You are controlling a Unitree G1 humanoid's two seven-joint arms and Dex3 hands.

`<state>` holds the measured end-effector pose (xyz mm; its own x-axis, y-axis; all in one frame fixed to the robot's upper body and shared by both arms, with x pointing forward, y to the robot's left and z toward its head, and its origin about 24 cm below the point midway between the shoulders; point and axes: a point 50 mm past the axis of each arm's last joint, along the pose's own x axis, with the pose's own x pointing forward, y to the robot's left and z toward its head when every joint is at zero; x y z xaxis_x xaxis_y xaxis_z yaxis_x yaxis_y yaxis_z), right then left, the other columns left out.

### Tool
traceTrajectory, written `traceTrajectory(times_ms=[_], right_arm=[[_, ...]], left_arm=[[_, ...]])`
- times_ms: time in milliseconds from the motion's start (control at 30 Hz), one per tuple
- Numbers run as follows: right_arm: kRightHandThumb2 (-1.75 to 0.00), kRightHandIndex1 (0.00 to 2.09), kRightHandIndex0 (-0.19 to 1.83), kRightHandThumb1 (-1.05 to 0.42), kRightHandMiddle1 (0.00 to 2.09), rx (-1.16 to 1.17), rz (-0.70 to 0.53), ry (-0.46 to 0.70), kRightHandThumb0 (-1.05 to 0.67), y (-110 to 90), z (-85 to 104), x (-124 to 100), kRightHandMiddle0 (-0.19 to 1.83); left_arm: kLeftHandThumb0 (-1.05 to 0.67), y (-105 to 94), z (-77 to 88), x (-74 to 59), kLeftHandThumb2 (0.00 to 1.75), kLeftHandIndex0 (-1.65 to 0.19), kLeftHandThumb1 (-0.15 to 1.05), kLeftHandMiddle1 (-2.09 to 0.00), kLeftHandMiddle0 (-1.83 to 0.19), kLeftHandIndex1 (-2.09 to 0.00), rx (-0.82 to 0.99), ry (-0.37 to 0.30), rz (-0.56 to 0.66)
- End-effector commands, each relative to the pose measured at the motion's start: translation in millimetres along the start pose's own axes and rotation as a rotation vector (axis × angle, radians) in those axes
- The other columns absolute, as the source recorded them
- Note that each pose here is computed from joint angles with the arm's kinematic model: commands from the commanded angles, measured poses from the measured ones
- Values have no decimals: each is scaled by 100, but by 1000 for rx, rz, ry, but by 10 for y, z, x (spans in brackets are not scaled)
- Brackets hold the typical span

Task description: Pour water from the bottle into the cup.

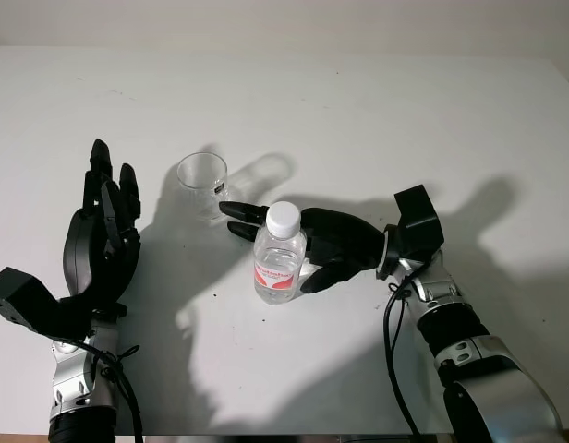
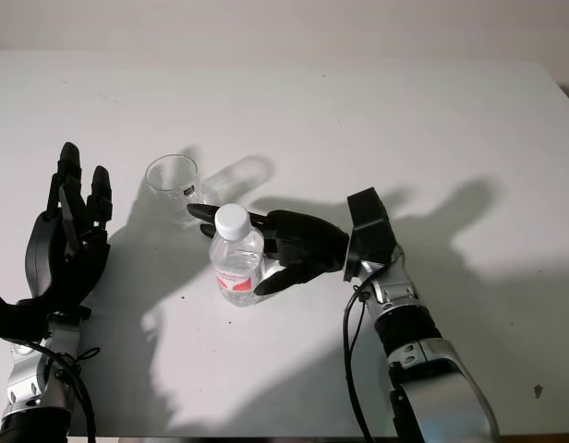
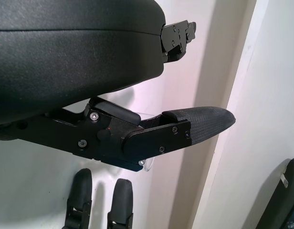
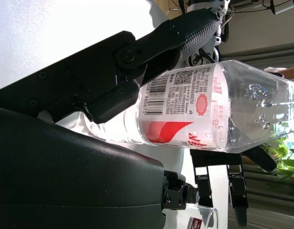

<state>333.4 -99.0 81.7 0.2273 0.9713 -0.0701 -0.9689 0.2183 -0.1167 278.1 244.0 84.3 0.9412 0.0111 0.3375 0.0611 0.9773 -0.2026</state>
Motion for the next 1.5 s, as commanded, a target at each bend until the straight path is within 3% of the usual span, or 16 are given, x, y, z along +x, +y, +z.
traceTrajectory(times_ms=[0, 400, 600, 633, 667, 767, 900, 967, 1133, 1200, 1267, 1367, 1467], right_arm=[[-5, 9, 1, -84, 10, 20, 27, 27, -94, 52, -69, 24, 1], [-5, 10, 11, -84, 13, 2, 182, 61, -94, 113, -20, 94, 12], [-4, 24, 41, -78, 29, -9, 193, 58, -80, 193, -24, 122, 38], [-5, 34, 43, -77, 41, -15, 186, 60, -78, 207, -24, 126, 39], [-5, 58, 41, -76, 71, -21, 180, 60, -73, 221, -24, 131, 33], [-6, 117, 37, -78, 125, -21, 136, 42, -66, 272, -35, 149, 27], [-6, 181, 46, -86, 174, -33, 35, -18, -61, 355, -67, 173, 42], [-7, 204, 68, -92, 197, -74, -22, -41, -62, 394, -80, 177, 52], [-8, 209, 133, -103, 209, -186, -150, -70, -60, 490, -98, 181, 101], [-20, 209, 157, -104, 209, -206, -196, -81, -55, 515, -111, 178, 128], [-30, 209, 172, -105, 209, -211, -240, -84, -51, 516, -128, 166, 142], [-39, 209, 172, -105, 209, -200, -307, -88, -47, 476, -131, 138, 140], [-43, 209, 160, -105, 209, -183, -371, -105, -46, 401, -111, 107, 107]], left_arm=[[-73, 22, 2, -30, 63, 19, 105, 0, 19, 0, 15, -4, 4], [-73, 6, -8, -58, 63, 19, 105, 0, 19, 0, 8, -2, 18], [-73, 10, -18, -85, 62, 19, 105, 0, 19, 0, 8, -2, 21], [-73, 8, -18, -87, 62, 19, 105, 0, 19, 0, 7, -2, 21], [-73, 7, -17, -88, 62, 19, 105, 0, 19, 0, 9, -1, 21], [-73, 11, -24, -90, 62, 19, 105, 0, 19, 0, 4, 1, 21], [-73, 6, -24, -92, 61, 19, 105, 0, 19, 0, -1, 3, 23], [-73, 6, -23, -95, 61, 19, 105, 0, 19, 0, 1, 3, 22], [-73, 11, -22, -92, 61, 19, 105, 0, 19, 0, -2, 0, 30], [-73, 13, -22, -89, 61, 19, 105, 0, 19, 0, -5, -1, 24], [-73, 14, -24, -85, 61, 19, 105, 0, 19, 0, -2, 1, 25], [-73, 10, -24, -75, 62, 19, 105, 0, 19, 0, 0, 2, 21], [-73, 7, -21, -64, 62, 19, 105, 0, 19, 0, -2, 2, 18]])
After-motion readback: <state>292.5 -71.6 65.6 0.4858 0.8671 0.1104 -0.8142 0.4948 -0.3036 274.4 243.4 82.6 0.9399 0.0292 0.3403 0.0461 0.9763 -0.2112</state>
